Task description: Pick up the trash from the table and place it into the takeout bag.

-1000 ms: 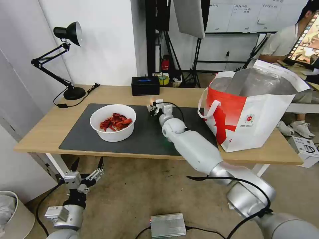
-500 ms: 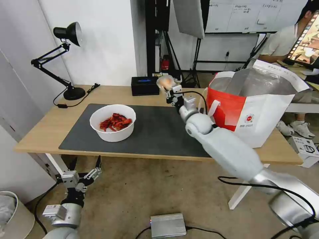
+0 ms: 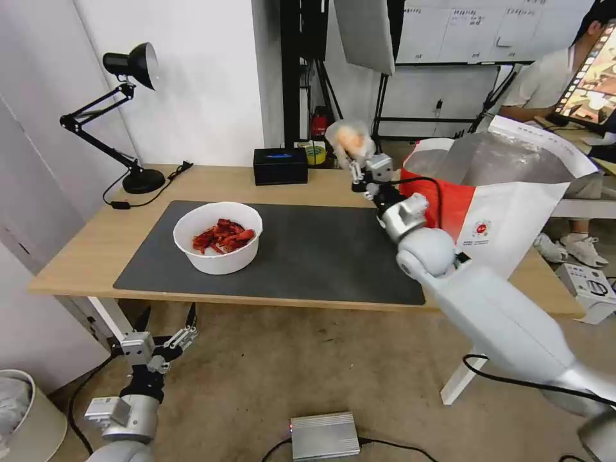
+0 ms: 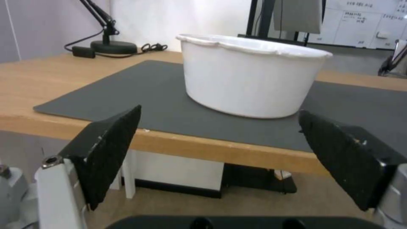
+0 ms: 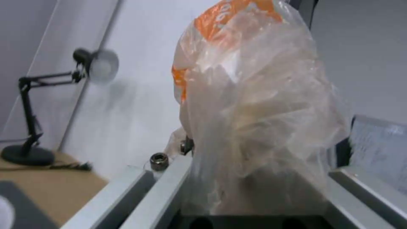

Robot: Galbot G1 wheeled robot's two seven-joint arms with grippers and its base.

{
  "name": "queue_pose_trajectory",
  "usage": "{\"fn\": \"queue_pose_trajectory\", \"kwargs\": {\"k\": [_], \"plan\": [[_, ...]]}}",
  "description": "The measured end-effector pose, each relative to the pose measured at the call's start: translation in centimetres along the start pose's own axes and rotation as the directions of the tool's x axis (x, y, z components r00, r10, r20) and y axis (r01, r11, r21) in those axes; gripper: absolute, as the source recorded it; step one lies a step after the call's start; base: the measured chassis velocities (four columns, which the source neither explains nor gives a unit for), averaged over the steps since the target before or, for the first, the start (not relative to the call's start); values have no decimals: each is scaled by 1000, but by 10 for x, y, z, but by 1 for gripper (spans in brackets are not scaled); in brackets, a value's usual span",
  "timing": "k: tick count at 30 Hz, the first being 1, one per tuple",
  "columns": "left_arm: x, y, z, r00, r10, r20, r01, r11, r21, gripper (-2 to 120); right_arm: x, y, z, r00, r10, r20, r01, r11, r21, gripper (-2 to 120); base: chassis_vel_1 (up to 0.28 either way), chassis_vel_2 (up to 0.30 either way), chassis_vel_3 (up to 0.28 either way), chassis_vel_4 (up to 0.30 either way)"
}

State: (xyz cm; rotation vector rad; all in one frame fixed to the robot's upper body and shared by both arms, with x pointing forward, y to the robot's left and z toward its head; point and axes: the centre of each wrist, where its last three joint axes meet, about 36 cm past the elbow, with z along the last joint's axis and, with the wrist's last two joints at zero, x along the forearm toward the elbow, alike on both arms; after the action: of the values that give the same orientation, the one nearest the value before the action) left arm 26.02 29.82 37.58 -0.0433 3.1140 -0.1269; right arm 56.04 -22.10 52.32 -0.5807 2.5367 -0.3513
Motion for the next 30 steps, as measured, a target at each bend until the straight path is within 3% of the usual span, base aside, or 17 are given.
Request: {"fn": "queue_pose_trajectory", "kwargs": {"k": [6, 12, 18, 21, 24, 30], "plan": [[1, -2, 2, 1000, 4, -6, -4, 1000, -4, 100, 11, -26, -19, 996, 33, 88, -39, 996, 76, 6, 0, 0, 0, 0], [4, -7, 5, 1000, 9, -16, -10, 1000, -7, 100, 24, -71, -39, 974, 146, 176, -175, 971, 162, 6, 0, 0, 0, 0], [4, -12, 7, 1000, 16, -20, -16, 1000, -6, 100, 35, -106, -46, 950, 246, 194, -282, 940, 191, 6, 0, 0, 0, 0], [4, -13, 7, 1000, 17, -20, -17, 1000, -5, 100, 42, -121, -51, 943, 286, 171, -316, 930, 187, 6, 0, 0, 0, 0], [3, -13, 7, 1000, 18, -20, -18, 1000, -5, 100, 57, -140, -64, 937, 341, 69, -348, 925, 152, 6, 0, 0, 0, 0], [4, -12, 10, 1000, 17, -26, -17, 1000, -6, 100, 72, -156, -99, 922, 373, -107, -365, 927, 88, 6, 0, 0, 0, 0]]}}
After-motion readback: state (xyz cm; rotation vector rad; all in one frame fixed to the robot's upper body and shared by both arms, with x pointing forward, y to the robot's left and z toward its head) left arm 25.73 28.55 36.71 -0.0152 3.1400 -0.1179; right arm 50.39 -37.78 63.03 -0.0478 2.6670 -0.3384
